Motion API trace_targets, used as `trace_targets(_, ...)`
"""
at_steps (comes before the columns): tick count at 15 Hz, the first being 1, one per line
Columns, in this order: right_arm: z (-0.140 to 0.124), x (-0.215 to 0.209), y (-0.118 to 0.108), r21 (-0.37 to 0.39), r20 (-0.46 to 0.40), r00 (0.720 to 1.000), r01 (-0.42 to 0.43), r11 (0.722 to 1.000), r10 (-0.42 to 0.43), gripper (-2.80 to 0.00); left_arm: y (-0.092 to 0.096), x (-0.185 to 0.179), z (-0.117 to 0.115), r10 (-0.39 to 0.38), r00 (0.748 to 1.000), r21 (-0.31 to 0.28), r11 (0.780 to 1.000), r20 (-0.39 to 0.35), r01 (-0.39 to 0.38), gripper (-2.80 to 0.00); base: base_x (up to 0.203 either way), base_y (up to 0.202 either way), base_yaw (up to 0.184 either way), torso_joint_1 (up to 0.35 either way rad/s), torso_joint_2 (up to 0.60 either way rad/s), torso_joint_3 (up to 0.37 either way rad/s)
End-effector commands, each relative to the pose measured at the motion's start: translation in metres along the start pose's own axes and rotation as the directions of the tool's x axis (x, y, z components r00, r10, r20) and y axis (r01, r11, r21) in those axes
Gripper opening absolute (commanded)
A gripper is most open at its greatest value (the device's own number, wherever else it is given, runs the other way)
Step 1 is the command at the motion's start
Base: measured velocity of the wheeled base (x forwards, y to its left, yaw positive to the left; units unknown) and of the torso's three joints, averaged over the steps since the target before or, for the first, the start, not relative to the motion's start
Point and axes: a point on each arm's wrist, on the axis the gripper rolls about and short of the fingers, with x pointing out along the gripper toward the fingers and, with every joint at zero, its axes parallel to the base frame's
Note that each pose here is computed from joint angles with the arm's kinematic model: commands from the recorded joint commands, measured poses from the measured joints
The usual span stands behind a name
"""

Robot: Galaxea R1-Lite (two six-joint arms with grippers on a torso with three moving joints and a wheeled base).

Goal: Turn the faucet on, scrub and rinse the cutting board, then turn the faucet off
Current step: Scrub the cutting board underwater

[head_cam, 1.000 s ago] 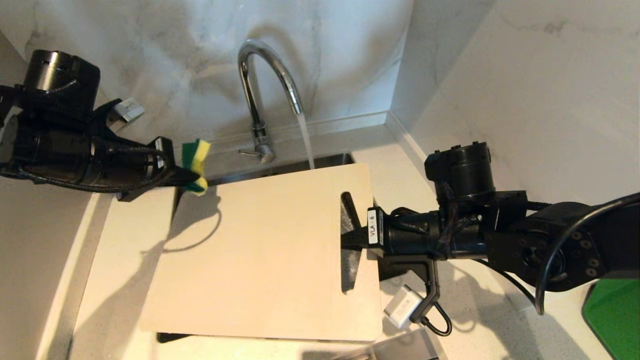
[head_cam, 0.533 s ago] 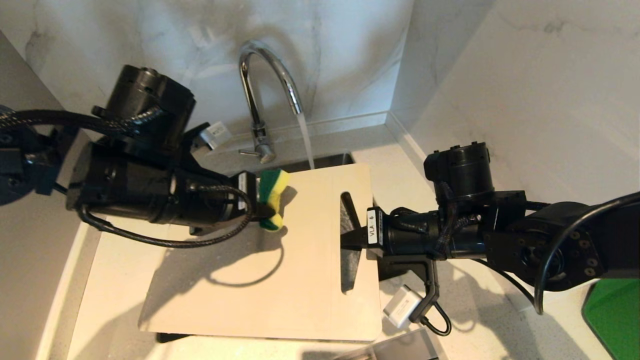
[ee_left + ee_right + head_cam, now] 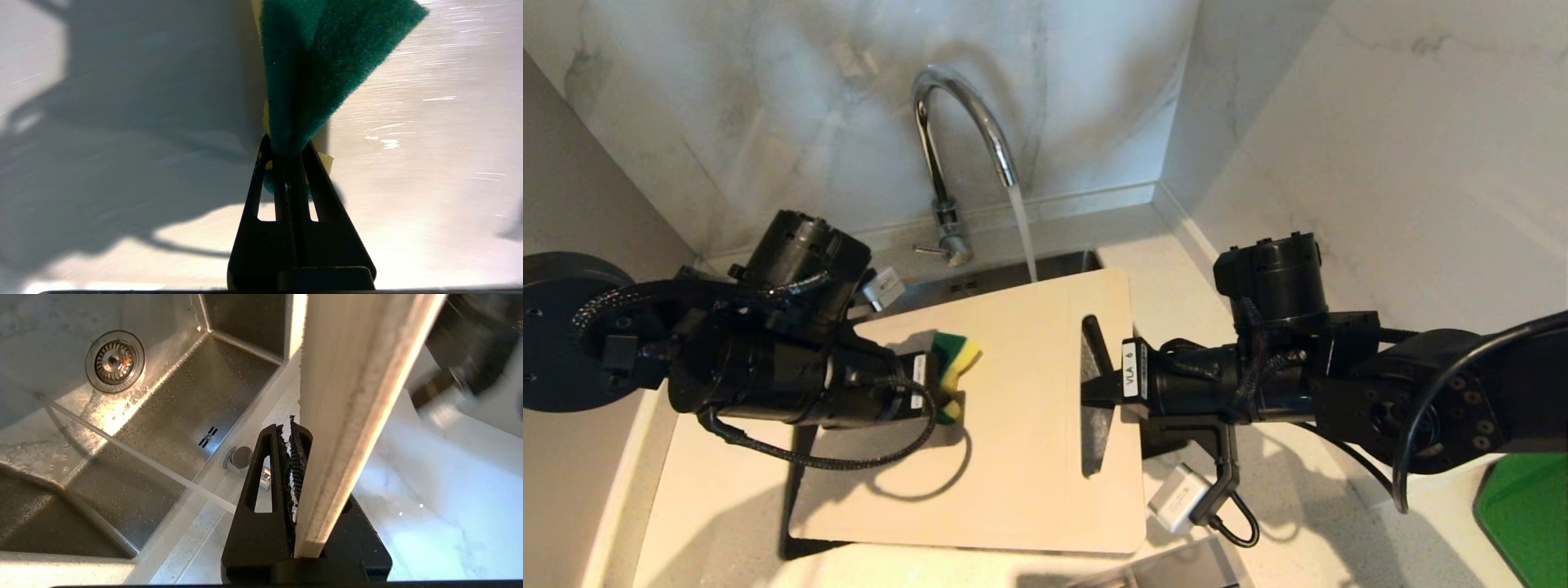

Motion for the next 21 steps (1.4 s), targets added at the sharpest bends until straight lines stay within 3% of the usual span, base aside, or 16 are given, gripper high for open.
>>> trace_targets(1,0.000,-0.001,-0.001,-0.018,-0.004,1.000,0.004,1.000,-0.004,-2.80,0.033,0.003,-0.003,0.082,0.996,-0.036,0.996,-0.020,-0.082,-2.80,0.000,0.000,0.000,0.000,0.00,0.000)
trace_targets(4,-0.002,0.001,-0.002,-0.024,-0.016,1.000,0.017,1.000,-0.017,-2.80,0.071,0.012,-0.009,0.149,0.989,-0.051,0.988,-0.005,-0.149,-2.80,0.000,0.000,0.000,0.000,0.00,0.000)
trace_targets(10,-0.004,-0.001,-0.007,-0.016,-0.043,0.998,0.041,0.999,-0.042,-2.80,0.130,0.029,-0.020,0.250,0.968,-0.103,0.963,0.015,-0.247,-2.80,0.000,0.000,0.000,0.000,0.00,0.000)
trace_targets(14,-0.002,-0.001,-0.007,-0.015,-0.040,0.998,0.041,0.999,-0.041,-2.80,0.168,0.019,-0.010,0.251,0.967,-0.168,0.956,0.042,-0.241,-2.80,0.000,0.000,0.000,0.000,0.00,0.000)
trace_targets(17,-0.002,-0.001,-0.006,-0.014,-0.039,0.998,0.040,0.999,-0.041,-2.80,0.176,-0.001,0.005,0.233,0.965,-0.185,0.960,0.117,-0.209,-2.80,0.000,0.000,0.000,0.000,0.00,0.000)
trace_targets(21,-0.002,0.000,-0.007,-0.014,-0.038,0.998,0.041,0.999,-0.041,-2.80,0.152,-0.048,0.039,0.187,0.958,-0.195,0.970,0.220,-0.145,-2.80,0.000,0.000,0.000,0.000,0.00,0.000)
